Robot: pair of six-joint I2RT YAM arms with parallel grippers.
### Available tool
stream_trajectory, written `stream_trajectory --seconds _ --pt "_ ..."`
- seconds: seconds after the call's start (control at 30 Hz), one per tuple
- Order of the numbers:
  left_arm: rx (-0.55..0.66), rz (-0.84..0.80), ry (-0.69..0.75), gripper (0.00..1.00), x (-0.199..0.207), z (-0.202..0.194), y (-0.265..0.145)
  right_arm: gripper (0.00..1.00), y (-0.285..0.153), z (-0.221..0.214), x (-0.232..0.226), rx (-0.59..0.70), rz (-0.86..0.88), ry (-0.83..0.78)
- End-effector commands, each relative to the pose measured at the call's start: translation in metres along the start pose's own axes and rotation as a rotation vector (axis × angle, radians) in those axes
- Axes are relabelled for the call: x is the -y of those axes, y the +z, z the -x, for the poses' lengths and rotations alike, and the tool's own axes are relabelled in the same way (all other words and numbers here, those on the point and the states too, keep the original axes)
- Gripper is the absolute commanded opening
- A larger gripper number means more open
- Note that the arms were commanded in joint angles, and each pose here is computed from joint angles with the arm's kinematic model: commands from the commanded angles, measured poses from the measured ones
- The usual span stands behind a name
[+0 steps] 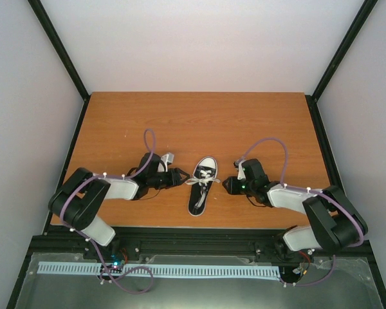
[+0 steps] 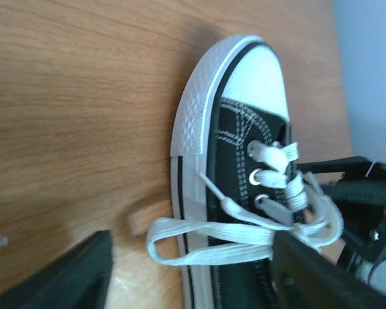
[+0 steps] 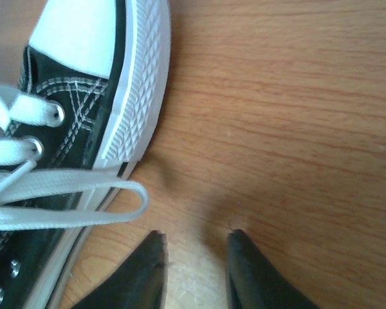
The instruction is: Tie the shoes
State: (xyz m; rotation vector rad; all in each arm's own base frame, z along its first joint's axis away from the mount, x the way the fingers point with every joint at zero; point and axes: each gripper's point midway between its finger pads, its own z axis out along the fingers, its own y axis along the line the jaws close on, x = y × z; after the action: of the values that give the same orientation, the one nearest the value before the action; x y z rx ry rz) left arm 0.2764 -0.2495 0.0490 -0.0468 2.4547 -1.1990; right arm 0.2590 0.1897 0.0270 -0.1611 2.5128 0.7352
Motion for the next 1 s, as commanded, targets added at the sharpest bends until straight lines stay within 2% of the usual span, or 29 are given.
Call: stream_trajectory --seconds 0.0,0.1,0.17,0.27,0.37,0.57,0.67,0.8,0.87,0.97 --pt "0.098 0.033 0.094 0.82 0.011 0.020 -0.022 0.73 -0.016 0.017 -0.002 0.056 -0.028 -0.025" --pt "0.144 0.066 0.163 0.97 0.024 0.037 -0.035 0.95 -0.029 0.033 -0.005 0.094 -0.052 -0.055" --pt "0.161 0.101 0.207 1.00 0.031 0.049 -0.041 1.00 -0.037 0.046 -0.006 0.119 -0.073 -0.071" --pt "0.190 0.141 0.227 1.00 0.036 0.073 -0.050 1.00 -0.048 0.071 -0.004 0.162 -0.101 -0.078" --pt "0.293 0.153 0.198 1.00 0.031 0.111 -0.077 1.00 -0.063 0.101 0.007 0.227 -0.134 -0.068" --pt "0.591 0.276 0.045 1.00 -0.034 0.176 -0.181 1.00 -0.107 0.148 0.066 0.395 -0.208 0.071" --pt "0.755 0.395 -0.047 1.00 -0.077 0.182 -0.236 1.00 -0.135 0.160 0.099 0.514 -0.315 0.137" --pt "0.920 0.675 -0.059 1.00 -0.120 0.166 -0.282 1.00 -0.162 0.164 0.131 0.639 -0.500 0.170" --pt "0.964 0.742 -0.048 1.00 -0.131 0.158 -0.291 1.00 -0.171 0.169 0.138 0.706 -0.549 0.156" --pt "0.956 0.783 -0.038 1.00 -0.140 0.152 -0.290 1.00 -0.178 0.170 0.154 0.761 -0.641 0.162"
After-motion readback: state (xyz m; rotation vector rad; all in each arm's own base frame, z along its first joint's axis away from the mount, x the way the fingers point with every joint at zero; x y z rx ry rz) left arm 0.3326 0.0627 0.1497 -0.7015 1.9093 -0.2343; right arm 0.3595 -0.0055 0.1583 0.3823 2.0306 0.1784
